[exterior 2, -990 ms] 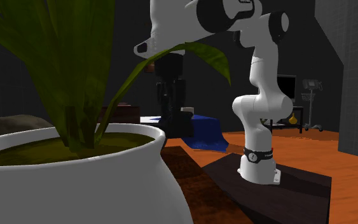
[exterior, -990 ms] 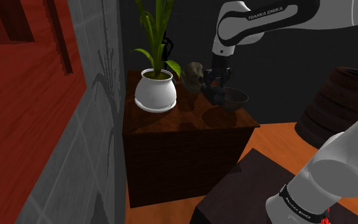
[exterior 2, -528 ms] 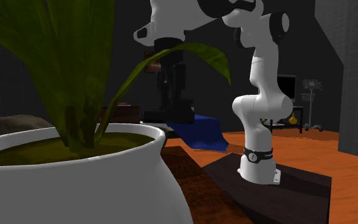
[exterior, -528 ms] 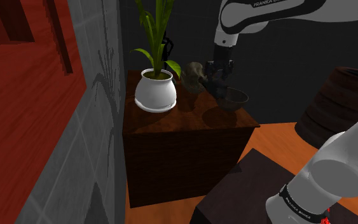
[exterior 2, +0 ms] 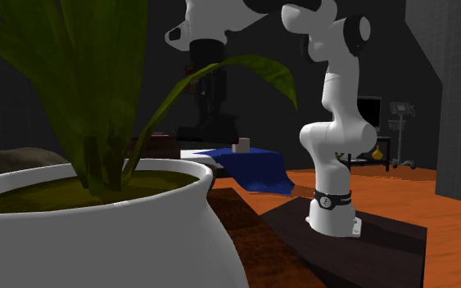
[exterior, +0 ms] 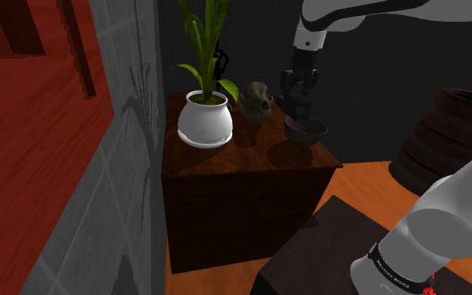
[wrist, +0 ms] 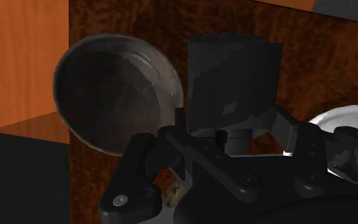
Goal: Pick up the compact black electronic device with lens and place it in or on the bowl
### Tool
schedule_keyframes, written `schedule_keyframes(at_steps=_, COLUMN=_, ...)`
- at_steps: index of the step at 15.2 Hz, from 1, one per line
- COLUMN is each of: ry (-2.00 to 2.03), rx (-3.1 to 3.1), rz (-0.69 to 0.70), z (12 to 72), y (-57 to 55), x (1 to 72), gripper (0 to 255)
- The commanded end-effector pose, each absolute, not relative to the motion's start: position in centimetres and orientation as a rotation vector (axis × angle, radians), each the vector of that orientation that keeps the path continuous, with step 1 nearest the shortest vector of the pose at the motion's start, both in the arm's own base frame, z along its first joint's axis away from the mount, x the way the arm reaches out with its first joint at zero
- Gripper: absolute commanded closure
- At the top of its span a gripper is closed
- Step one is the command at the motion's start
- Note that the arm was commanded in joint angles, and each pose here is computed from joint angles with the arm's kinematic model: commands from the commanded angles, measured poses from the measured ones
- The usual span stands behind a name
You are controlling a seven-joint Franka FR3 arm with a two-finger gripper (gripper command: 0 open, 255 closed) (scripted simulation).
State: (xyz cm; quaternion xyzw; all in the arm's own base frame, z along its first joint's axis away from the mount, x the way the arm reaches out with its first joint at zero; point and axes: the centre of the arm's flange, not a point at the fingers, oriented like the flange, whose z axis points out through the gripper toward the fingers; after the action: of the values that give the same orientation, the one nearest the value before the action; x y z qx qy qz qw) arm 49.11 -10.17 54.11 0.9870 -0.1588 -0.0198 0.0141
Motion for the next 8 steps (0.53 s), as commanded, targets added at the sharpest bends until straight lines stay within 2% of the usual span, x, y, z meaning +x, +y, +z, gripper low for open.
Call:
schedule_keyframes(at_steps=1, ry=-0.493, rx=3.073, rz=-0.06, z=54.3, y=-12.7, x=48.7, gripper=255)
schedule_keyframes(at_steps=8, ry=-0.493, rx=3.073, rz=-0.06, z=55.4, y=-21.8, x=47.2, gripper=255)
